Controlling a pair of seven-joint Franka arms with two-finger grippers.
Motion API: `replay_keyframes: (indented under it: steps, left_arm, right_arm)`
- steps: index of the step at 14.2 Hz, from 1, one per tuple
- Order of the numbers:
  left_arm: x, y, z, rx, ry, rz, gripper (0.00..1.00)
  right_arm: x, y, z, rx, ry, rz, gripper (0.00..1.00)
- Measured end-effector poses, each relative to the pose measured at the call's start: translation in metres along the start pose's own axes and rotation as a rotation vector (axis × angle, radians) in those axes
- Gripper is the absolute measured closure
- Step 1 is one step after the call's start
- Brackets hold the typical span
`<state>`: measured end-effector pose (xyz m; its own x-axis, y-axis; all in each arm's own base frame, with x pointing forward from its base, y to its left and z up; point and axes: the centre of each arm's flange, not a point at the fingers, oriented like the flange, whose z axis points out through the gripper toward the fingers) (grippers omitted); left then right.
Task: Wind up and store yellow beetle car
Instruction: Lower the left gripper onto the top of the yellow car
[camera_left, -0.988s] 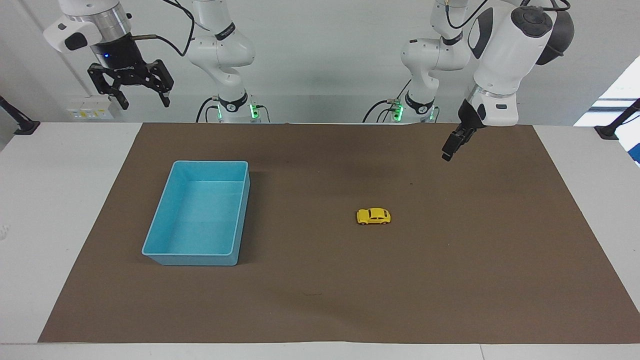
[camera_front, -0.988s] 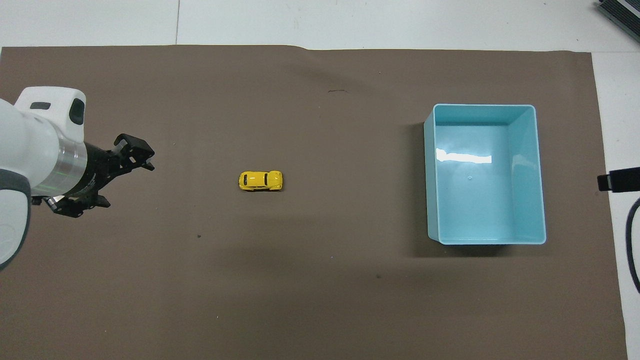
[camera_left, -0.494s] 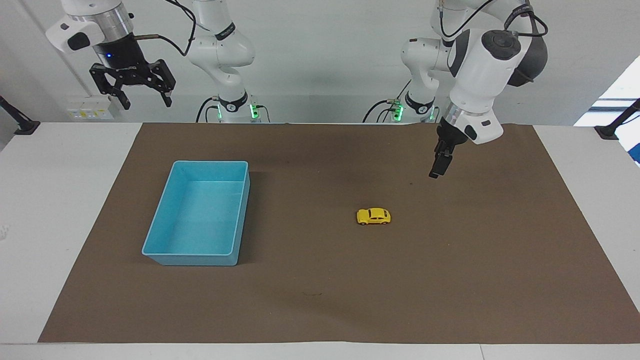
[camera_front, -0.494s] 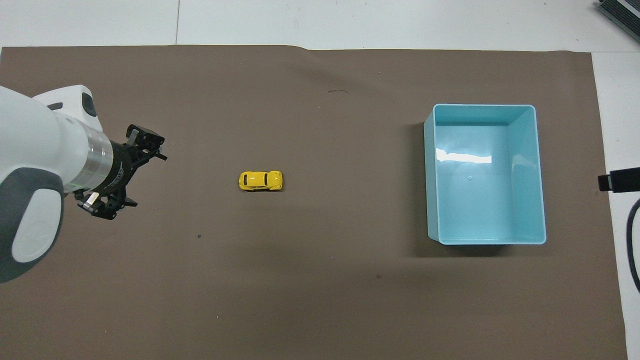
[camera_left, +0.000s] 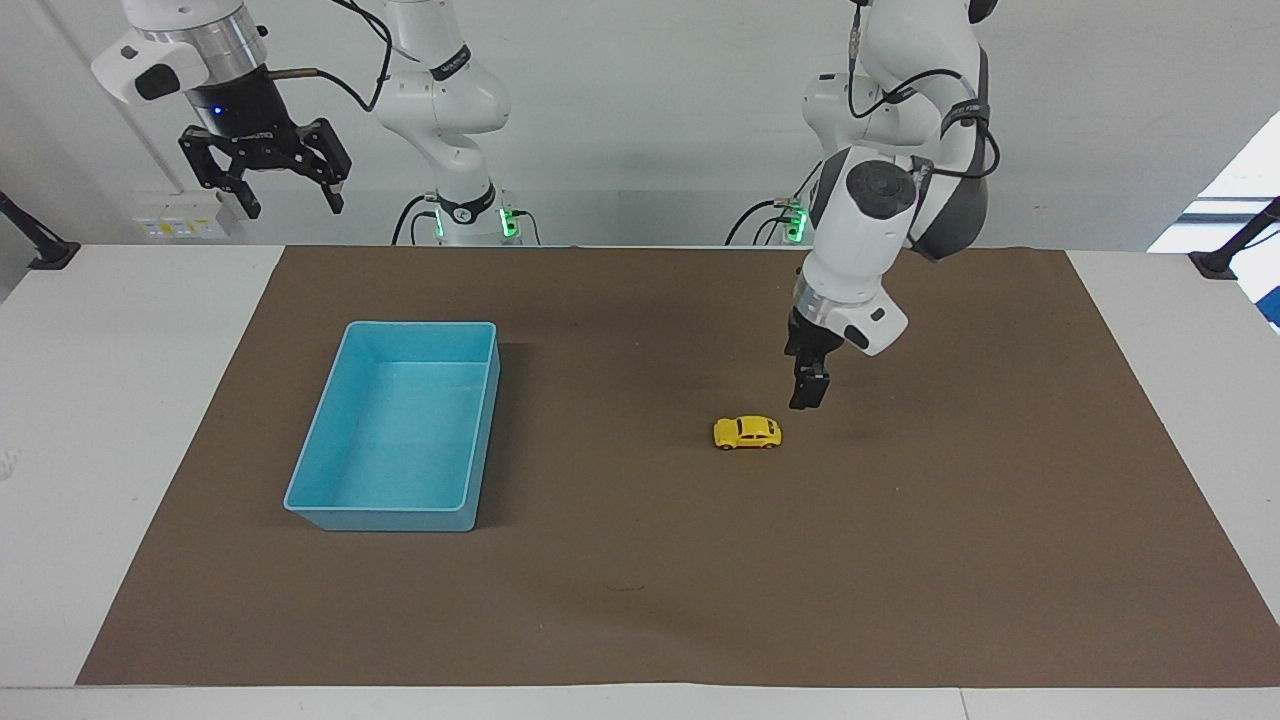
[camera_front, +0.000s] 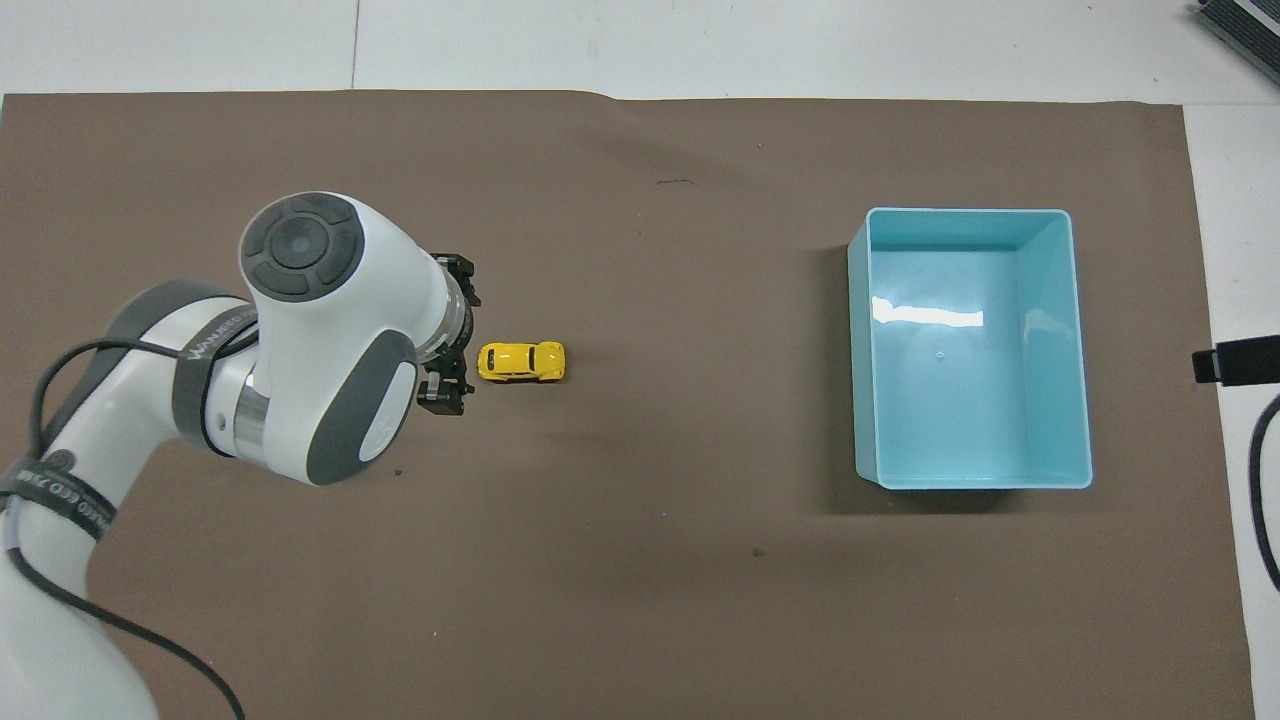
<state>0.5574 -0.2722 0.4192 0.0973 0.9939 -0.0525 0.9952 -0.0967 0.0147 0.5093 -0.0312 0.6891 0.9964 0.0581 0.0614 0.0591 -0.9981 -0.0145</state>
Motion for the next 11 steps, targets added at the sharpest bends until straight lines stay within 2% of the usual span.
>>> replay_keyframes:
  steps: [7, 11]
  left_arm:
    - [-0.009, 0.010, 0.064, -0.009, -0.007, -0.145, 0.00]
    - [-0.014, 0.008, 0.091, -0.009, -0.009, -0.172, 0.00]
  right_arm:
    - [0.000, 0.000, 0.000, 0.000, 0.000, 0.000, 0.00]
    - [0.000, 0.000, 0.000, 0.000, 0.000, 0.000, 0.00]
